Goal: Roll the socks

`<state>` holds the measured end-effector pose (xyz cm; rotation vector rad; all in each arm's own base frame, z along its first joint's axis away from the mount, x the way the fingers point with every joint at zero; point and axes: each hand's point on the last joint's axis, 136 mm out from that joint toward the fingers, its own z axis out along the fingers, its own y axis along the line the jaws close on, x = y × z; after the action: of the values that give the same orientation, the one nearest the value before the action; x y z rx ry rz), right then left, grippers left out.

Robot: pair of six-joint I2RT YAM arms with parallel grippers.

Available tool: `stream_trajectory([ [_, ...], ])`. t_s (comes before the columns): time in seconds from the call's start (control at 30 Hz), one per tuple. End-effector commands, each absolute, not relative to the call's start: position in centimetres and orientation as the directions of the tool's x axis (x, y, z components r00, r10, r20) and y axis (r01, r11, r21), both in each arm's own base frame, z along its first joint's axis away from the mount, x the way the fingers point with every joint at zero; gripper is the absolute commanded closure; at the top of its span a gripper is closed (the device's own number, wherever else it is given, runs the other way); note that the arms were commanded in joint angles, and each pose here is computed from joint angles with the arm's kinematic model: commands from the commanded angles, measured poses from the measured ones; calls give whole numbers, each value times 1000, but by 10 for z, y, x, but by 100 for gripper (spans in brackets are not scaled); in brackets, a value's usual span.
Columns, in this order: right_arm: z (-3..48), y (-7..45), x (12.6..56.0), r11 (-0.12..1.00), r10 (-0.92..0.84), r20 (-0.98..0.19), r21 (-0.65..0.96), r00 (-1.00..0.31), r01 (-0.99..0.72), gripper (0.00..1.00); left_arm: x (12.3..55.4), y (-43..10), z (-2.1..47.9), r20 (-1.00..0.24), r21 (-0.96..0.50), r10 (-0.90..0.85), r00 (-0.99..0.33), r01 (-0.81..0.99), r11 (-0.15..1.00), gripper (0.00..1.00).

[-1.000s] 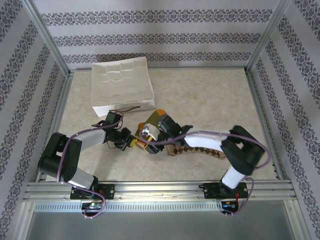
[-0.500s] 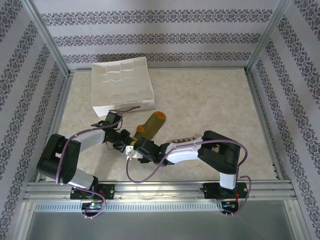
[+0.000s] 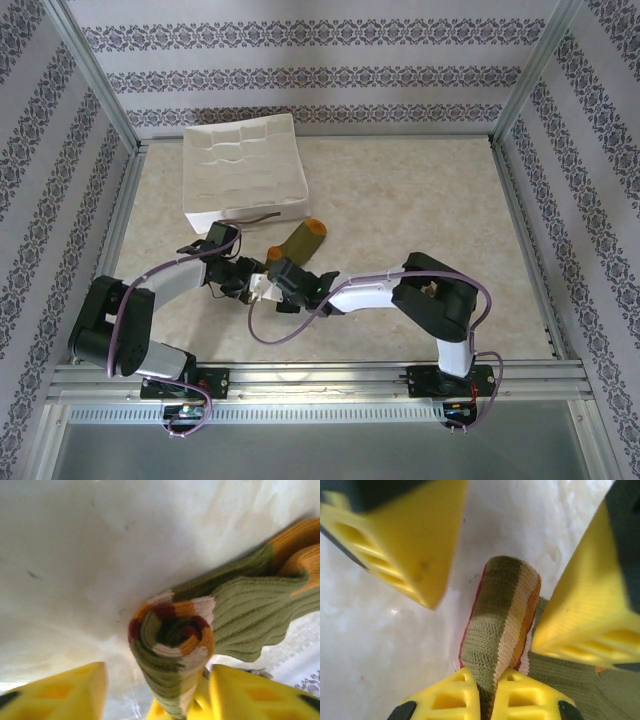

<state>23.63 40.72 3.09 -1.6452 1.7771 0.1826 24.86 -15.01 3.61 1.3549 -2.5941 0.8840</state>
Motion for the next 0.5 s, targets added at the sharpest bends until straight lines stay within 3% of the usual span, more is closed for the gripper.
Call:
stream_trajectory([
  [0.0, -7, 372, 216, 234, -849, -501, -67, -171, -970, 100, 245, -143, 54, 329, -466, -740, -586, -782, 413, 34],
  [0.07, -7, 371, 216, 261, -828, -510, 20, -234, -965, 100, 250, -141, 60, 316, -502, -751, -580, -774, 387, 27],
  [0.17, -6, 373, 216, 287, -793, -521, 140, -317, -948, 100, 257, -141, 65, 314, -547, -749, -583, -757, 359, 26],
  [0.47, -6, 370, 231, 396, -633, -440, 523, -637, -755, 100, 264, -156, 64, 347, -619, -706, -617, -716, 322, 37],
])
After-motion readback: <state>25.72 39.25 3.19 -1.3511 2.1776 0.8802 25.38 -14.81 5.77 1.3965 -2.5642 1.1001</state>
